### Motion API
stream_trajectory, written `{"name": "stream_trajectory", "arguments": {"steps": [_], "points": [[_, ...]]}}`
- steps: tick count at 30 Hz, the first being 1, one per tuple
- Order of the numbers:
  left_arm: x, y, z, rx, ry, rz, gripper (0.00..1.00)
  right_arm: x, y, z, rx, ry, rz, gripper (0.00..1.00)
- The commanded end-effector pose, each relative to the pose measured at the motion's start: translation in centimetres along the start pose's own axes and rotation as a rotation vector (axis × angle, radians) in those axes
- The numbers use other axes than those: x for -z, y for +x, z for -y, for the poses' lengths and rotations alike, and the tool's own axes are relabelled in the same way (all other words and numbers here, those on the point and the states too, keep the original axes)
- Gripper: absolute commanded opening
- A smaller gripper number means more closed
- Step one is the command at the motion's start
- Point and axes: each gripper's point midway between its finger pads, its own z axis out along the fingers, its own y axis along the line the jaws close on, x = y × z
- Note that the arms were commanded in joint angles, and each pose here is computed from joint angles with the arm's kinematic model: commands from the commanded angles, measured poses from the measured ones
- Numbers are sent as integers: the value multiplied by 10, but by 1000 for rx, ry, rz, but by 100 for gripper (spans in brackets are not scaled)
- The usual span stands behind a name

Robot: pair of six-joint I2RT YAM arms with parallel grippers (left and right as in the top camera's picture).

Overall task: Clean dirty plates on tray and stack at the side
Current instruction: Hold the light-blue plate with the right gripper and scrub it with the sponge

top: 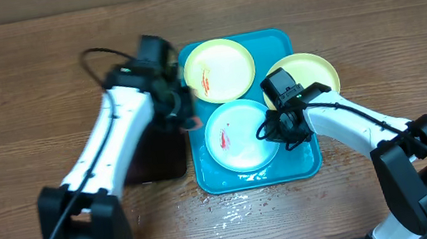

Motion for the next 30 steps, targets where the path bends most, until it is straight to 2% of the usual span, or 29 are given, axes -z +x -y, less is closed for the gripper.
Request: {"name": "stream_trajectory", "arguments": {"steps": [1, 6, 10, 14, 16, 19, 23, 27, 30], "points": [[-37, 25, 49, -72, 141, -113, 4, -15, -2, 37, -43, 161, 24, 4], [-77, 29, 73, -11, 148, -144, 4, -15, -2, 37, -26, 161, 22, 4], [-102, 32, 67, 69, 123, -186, 4, -15, -1, 38, -15, 164, 19, 4], [-108, 36, 56, 131, 91, -229, 4, -15, 0, 39, -16, 167, 15, 4], [-104, 34, 40, 150, 13, -220, 4, -15, 0, 38, -15, 167, 16, 4], [-95, 31, 0, 139, -222, -178, 4, -15, 0, 39, -15, 167, 16, 4], [-89, 27, -26, -7, -361, -158, 4, -15, 0, 38, -15, 167, 15, 4], [-91, 27, -20, -60, -325, -172, 4, -15, 0, 38, -15, 167, 15, 4], [-97, 33, 11, -40, -144, -211, 4, -15, 0, 38, -15, 167, 15, 4]]}}
